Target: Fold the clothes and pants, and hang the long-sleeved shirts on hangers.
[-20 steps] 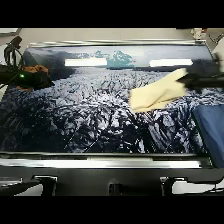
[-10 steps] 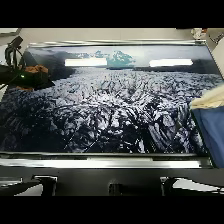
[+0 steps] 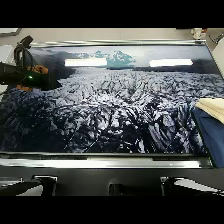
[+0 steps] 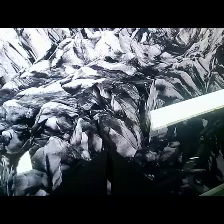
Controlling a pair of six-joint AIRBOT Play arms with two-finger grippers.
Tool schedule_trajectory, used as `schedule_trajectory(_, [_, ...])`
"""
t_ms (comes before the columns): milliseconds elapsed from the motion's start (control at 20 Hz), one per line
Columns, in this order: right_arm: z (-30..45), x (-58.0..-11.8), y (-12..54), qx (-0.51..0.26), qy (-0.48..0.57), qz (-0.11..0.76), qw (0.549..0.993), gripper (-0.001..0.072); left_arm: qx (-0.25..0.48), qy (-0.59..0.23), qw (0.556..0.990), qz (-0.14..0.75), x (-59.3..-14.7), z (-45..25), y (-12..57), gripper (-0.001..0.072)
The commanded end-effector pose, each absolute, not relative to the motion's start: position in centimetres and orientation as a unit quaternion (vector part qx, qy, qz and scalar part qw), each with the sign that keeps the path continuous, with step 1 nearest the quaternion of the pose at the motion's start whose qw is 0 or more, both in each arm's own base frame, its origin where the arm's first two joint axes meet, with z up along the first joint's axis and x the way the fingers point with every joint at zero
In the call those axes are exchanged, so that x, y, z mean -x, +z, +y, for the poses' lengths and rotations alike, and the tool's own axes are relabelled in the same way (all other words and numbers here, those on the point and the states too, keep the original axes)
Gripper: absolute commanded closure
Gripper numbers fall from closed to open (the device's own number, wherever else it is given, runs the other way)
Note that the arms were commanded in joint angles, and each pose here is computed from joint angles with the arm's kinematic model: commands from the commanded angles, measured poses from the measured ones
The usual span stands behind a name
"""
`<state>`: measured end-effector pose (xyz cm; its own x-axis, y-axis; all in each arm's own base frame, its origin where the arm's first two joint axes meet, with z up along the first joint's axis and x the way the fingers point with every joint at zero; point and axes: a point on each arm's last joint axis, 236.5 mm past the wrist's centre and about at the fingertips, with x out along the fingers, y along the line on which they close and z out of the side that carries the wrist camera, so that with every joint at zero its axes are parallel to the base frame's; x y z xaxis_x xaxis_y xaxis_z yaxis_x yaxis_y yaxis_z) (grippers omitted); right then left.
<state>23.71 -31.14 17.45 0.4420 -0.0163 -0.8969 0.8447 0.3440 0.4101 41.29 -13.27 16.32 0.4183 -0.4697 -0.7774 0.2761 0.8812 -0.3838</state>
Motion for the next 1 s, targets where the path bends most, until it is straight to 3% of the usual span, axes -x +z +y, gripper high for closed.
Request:
schedule_trajectory(0, [-31.3, -18.5, 14.5, -0.466, -0.377, 0.489, 0.634, 0.0664, 0.095, -0.23, 0.836, 0.49, -41.2, -14.0, 16.4, 0.0685])
schedule_trajectory(200, [-30.0, -15.7, 9.1, -0.47, -0.381, 0.551, 0.574, 0.0665, 0.095, -0.23, 0.836, 0.49, -41.2, -14.0, 16.4, 0.0685])
schedule_trajectory(600, [-29.3, -13.0, 3.6, -0.462, -0.396, 0.596, 0.525, 0.0661, 0.103, -0.225, 0.835, 0.492, -41.2, -14.0, 16.4, 0.0685])
schedule_trajectory(650, [-29.2, -13.0, 3.3, -0.464, -0.396, 0.596, 0.522, 0.0592, 0.104, -0.226, 0.835, 0.491, -41.2, -14.1, 16.4, 0.0685])
schedule_trajectory(750, [-29.0, -13.4, 3.5, -0.467, -0.39, 0.593, 0.527, 0.0211, 0.108, -0.224, 0.835, 0.491, -41.3, -14.1, 16.5, 0.0685])
schedule_trajectory(800, [-29.2, -13.6, 3.9, -0.459, -0.388, 0.588, 0.54, 0.0158, 0.11, -0.223, 0.837, 0.487, -41.4, -14.1, 16.6, 0.0685])
schedule_trajectory(850, [-30.3, -14.2, 4.8, -0.441, -0.388, 0.575, 0.569, 0.0153, 0.118, -0.229, 0.837, 0.483, -41.5, -14.5, 16.9, 0.0685])
schedule_trajectory(950, [-33.4, -18.8, 9.6, -0.414, -0.371, 0.492, 0.67, 0.0097, 0.15, -0.272, 0.837, 0.45, -41.7, -16.7, 19.5, 0.0685])
